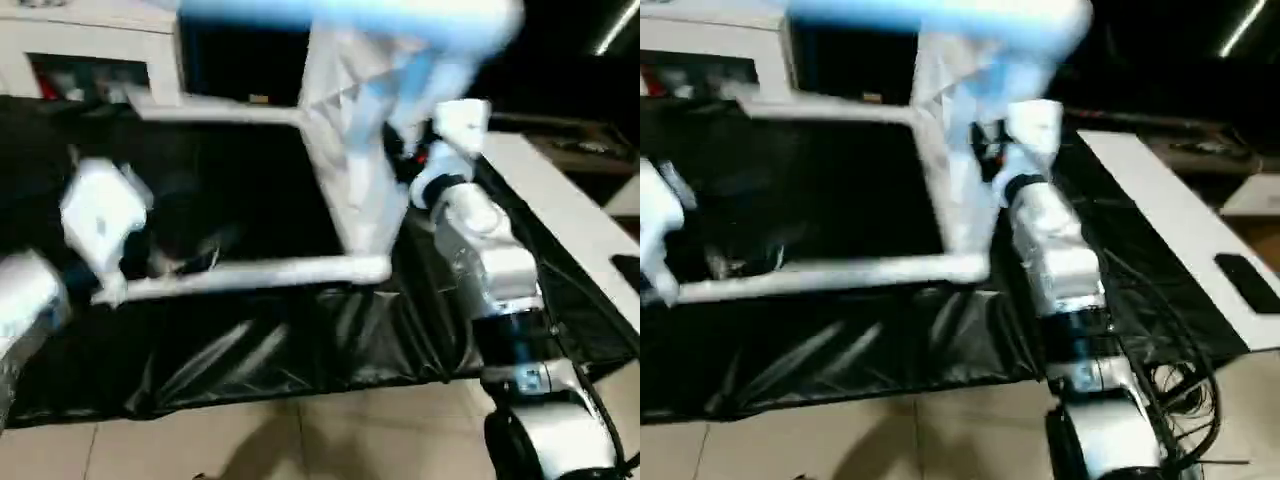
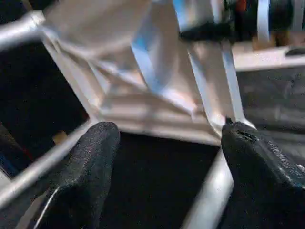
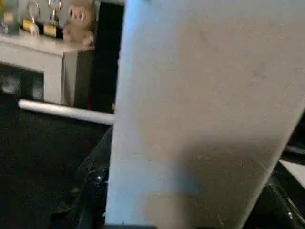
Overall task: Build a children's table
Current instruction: Flip table
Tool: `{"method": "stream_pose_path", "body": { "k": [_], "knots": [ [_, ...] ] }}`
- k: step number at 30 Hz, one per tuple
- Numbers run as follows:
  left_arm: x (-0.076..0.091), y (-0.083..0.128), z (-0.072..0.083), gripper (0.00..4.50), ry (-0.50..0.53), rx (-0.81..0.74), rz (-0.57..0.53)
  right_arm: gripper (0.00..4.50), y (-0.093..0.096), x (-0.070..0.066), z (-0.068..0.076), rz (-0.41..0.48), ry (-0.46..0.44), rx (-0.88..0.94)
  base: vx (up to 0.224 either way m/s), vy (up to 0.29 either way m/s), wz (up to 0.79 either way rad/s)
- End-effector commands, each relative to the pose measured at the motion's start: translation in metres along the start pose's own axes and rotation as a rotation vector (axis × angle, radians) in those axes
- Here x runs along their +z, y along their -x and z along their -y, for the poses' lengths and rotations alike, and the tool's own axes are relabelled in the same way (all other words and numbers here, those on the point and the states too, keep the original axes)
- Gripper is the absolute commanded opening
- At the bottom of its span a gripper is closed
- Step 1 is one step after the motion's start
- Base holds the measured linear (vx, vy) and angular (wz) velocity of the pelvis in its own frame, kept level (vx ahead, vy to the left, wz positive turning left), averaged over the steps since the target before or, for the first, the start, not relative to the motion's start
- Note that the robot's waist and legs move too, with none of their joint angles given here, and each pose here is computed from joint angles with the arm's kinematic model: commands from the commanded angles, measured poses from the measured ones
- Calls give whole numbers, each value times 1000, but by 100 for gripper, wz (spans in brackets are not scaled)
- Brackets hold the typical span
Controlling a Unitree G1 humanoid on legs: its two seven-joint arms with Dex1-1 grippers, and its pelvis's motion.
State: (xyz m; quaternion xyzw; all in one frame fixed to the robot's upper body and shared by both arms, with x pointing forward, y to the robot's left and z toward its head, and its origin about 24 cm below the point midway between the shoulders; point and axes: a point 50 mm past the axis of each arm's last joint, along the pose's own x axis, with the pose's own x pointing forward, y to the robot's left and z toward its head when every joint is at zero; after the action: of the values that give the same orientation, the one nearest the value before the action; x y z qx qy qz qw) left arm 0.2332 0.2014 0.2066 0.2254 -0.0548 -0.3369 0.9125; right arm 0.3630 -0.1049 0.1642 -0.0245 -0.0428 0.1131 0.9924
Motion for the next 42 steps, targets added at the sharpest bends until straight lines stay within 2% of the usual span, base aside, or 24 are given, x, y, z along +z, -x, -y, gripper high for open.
{"method": "stream_pose_path", "body": {
  "k": [1, 3, 6, 7, 8, 9, 10, 11, 12, 13, 14, 15, 17, 20, 21, 24, 25, 29, 34, 42],
  "knots": [
    [7, -3, 4, 382, -12, -20, 11, 197, 5, -20, 11, -115, 56, -73, 0, 0, 0],
    [8, -4, 4, 382, -38, -29, 0, 196, 6, -24, 8, -132, 74, -78, 0, 0, 0],
    [13, -10, 0, 382, -163, -13, -36, 196, 9, -31, -3, -164, 111, -49, 0, 0, 0],
    [13, -10, 0, 382, -163, -13, -36, 196, 9, -31, -3, -164, 111, -49, 0, 0, 0],
    [21, -15, -4, 382, -226, 20, 10, 196, 10, -35, -11, -166, 118, -2, 0, 0, 0],
    [21, -15, -4, 382, -226, 20, 10, 196, 10, -35, -11, -166, 118, -2, 0, 0, 0],
    [35, -23, -6, 382, -283, 44, 89, 196, 11, -39, -19, -165, 132, 43, 0, 0, 0],
    [35, -23, -6, 382, -286, 46, 94, 196, 11, -39, -20, -165, 133, 46, 0, 0, 0],
    [47, -30, -6, 382, -313, 58, 161, 231, 12, -42, -26, -153, 130, 84, 0, 0, 0],
    [55, -35, -8, 382, -336, 83, 206, 231, 12, -44, -30, -142, 113, 123, 0, 0, 0],
    [55, -35, -8, 382, -336, 83, 206, 252, 12, -44, -30, -142, 113, 123, 0, 0, 0],
    [61, -38, -12, 382, -383, 128, 241, 274, 13, -44, -33, -123, 96, 156, 0, 0, 0],
    [63, -39, -16, 382, -438, 171, 249, 286, 14, -44, -32, -106, 93, 159, 0, 0, 0],
    [64, -40, -23, 382, -564, 232, 238, 305, 17, -47, -32, -82, 87, 181, 0, 0, 0],
    [65, -39, -27, 382, -657, 279, 238, 305, 20, -51, -30, -75, 83, 187, 0, 0, 0],
    [67, -37, -29, 382, -721, 320, 249, 305, 22, -55, -28, -80, 89, 184, 0, 0, 0],
    [67, -36, -32, 382, -834, 362, 236, 305, 22, -62, -25, -93, 100, 163, 0, 0, 0],
    [67, -35, -41, 382, -947, 444, 199, 305, 21, -72, -21, -102, 128, 140, 0, 0, 0],
    [64, -32, -54, 382, -1027, 519, 161, 305, 17, -74, -18, -105, 125, 131, 0, 0, 0],
    [49, -34, -74, 382, -1050, 581, 70, 305, 11, -71, -20, -68, 122, 132, 0, 0, 0]
  ]
}}
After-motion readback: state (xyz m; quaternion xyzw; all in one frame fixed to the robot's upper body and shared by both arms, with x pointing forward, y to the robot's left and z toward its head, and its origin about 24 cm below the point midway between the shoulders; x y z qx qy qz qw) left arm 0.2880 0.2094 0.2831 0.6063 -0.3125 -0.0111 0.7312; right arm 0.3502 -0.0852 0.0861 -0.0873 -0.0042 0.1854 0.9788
